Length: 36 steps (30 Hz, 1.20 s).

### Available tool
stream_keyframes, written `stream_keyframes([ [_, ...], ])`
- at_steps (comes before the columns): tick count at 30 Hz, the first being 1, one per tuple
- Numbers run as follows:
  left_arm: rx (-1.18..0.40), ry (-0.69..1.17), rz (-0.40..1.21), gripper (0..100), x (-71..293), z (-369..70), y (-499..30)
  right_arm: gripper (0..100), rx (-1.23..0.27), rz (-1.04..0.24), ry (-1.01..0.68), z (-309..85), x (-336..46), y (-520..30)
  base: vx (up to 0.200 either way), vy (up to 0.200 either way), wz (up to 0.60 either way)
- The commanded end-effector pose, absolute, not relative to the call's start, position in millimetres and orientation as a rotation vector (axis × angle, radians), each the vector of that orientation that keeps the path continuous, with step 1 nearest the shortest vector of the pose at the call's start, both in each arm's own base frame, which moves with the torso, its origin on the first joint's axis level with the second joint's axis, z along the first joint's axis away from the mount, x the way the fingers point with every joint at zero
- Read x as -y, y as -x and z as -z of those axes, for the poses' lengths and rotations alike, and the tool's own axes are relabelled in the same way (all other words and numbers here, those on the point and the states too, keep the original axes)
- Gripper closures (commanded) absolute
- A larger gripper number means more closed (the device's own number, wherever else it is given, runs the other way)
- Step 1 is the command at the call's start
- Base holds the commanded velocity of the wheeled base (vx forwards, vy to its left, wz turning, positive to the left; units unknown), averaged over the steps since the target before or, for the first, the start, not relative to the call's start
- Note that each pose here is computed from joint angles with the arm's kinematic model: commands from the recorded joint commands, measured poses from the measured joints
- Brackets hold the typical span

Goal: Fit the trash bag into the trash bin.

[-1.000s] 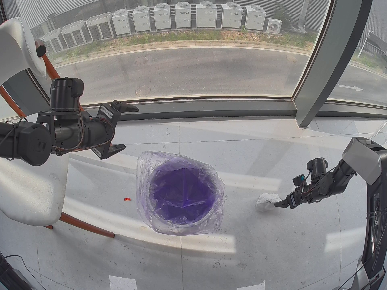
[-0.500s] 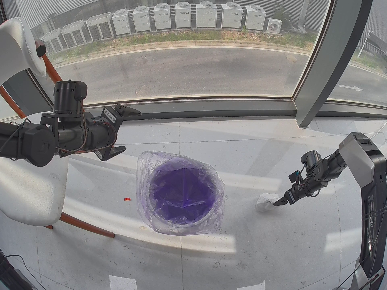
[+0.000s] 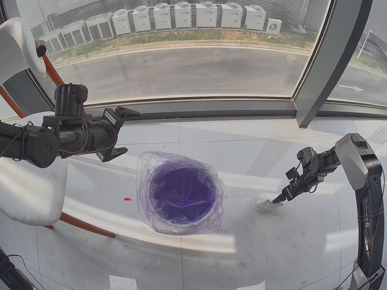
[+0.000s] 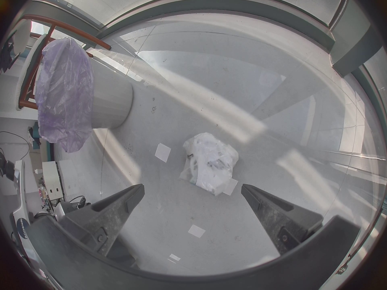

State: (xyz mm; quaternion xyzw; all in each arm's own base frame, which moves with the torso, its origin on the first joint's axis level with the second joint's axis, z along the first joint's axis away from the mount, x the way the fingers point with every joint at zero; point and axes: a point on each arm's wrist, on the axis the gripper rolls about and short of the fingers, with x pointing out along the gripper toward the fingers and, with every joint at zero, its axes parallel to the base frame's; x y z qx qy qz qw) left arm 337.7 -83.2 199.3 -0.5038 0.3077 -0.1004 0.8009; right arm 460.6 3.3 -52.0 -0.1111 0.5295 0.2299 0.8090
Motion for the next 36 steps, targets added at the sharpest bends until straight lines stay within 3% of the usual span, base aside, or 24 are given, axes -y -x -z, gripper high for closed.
stream_keyframes([
  [1,-0.649,1.090,0.206,0,77,-199,-340,0,-1.129,-0.490,0.240,57,-4,-465,-0.200,0.000,0.00],
  [9,-0.638,1.080,0.188,0,76,-198,-340,0,-1.092,-0.479,0.257,61,-4,-478,-0.200,0.000,0.00],
  [21,-0.627,1.075,0.170,0,75,-197,-340,0,-1.012,-0.465,0.289,78,-10,-506,0.000,0.000,0.00],
  [30,-0.623,1.076,0.170,0,74,-198,-341,0,-1.069,-0.480,0.282,107,-11,-500,0.000,0.000,0.00],
  [36,-0.620,1.076,0.170,0,74,-199,-340,0,-1.144,-0.497,0.269,147,-13,-490,0.000,0.000,0.00],
])
